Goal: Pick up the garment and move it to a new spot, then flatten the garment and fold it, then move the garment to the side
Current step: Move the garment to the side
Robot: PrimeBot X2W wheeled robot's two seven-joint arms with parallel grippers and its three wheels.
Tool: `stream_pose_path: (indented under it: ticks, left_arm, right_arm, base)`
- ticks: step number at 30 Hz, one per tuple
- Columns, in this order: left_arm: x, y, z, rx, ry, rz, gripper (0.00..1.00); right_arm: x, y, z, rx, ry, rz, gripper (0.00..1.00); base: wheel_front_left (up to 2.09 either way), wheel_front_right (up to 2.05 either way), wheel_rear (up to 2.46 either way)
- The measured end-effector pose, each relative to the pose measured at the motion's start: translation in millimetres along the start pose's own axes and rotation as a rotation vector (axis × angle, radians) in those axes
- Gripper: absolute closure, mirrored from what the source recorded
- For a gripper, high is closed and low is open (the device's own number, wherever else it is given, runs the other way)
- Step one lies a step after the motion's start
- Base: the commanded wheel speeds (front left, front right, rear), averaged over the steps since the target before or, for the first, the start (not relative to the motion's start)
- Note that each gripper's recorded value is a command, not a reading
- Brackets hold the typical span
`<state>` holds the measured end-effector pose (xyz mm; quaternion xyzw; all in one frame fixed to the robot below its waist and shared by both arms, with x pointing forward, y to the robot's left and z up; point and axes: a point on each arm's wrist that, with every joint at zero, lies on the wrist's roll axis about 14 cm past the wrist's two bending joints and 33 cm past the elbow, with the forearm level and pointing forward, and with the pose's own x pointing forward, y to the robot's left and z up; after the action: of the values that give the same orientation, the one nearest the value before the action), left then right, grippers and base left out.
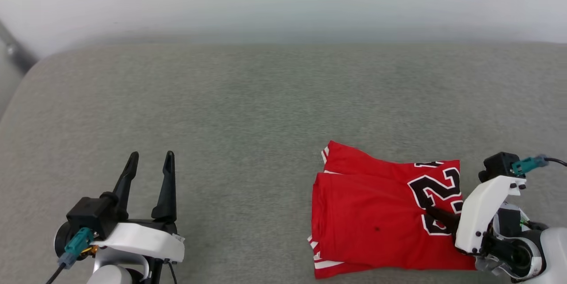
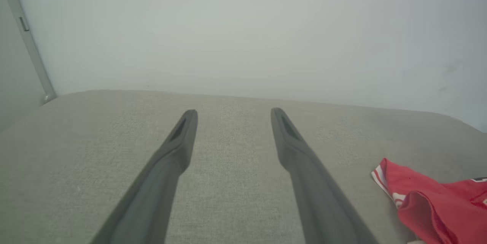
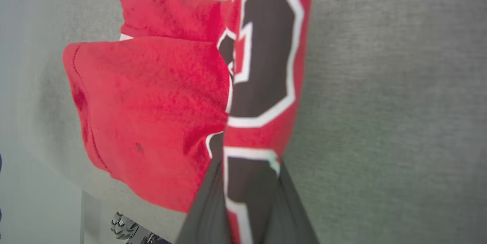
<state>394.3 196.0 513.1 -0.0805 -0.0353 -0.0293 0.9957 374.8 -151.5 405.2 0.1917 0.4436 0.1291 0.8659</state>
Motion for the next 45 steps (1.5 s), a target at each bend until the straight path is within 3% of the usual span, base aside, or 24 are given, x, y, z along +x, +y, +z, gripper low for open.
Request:
stream_pose_path:
  ticks: [4, 11, 17, 24, 32, 40, 41, 42, 45]
  left_arm:
    - [15.5, -25.7, -4.6, -0.021, 0.003, -0.075, 0.00]
    - [58.1, -76.9, -6.8, 0.006, -0.012, -0.258, 0.00]
    - [105.5, -134.2, -12.1, 0.017, -0.034, -0.453, 0.00]
    - [140.0, -181.8, -42.5, -0.027, -0.015, -0.617, 0.00]
    - [159.3, -193.4, -82.2, -0.063, 0.018, -0.685, 0.00]
    - [167.4, -172.5, -97.3, -0.054, 0.024, -0.649, 0.00]
    - [167.6, -168.8, -99.3, -0.052, 0.029, -0.639, 0.00]
    - [168.4, -165.6, -99.6, -0.050, 0.026, -0.631, 0.00]
    - [169.5, -159.4, -100.3, -0.044, 0.023, -0.617, 0.00]
  right_arm:
    - [-18.9, -27.1, 1.0, -0.045, -0.028, -0.116, 1.00]
    - [-54.4, -72.6, 22.4, -0.014, -0.154, -0.266, 1.00]
    - [-71.4, -134.4, 25.0, 0.070, -0.225, -0.435, 1.00]
    - [-81.9, -200.9, 43.5, 0.053, -0.253, -0.653, 1.00]
    - [-109.5, -270.0, 99.4, -0.029, -0.346, -0.899, 1.00]
    - [-103.7, -301.6, 129.0, -0.058, -0.442, -1.003, 1.00]
    - [-102.5, -303.8, 130.2, -0.067, -0.455, -1.013, 0.61]
    - [-100.4, -305.4, 130.8, -0.079, -0.464, -1.021, 0.00]
    - [-96.6, -309.9, 129.5, -0.099, -0.483, -1.049, 0.00]
  base:
    - [0.00, 0.00, 0.00]
    - [0.00, 0.00, 0.00]
    - [0.00, 0.00, 0.00]
    - [0.00, 0.00, 0.00]
    - [0.00, 0.00, 0.00]
    - [0.00, 0.00, 0.00]
    - [0.00, 0.00, 0.00]
    - [0.00, 0.00, 0.00]
    - [0.00, 0.00, 0.00]
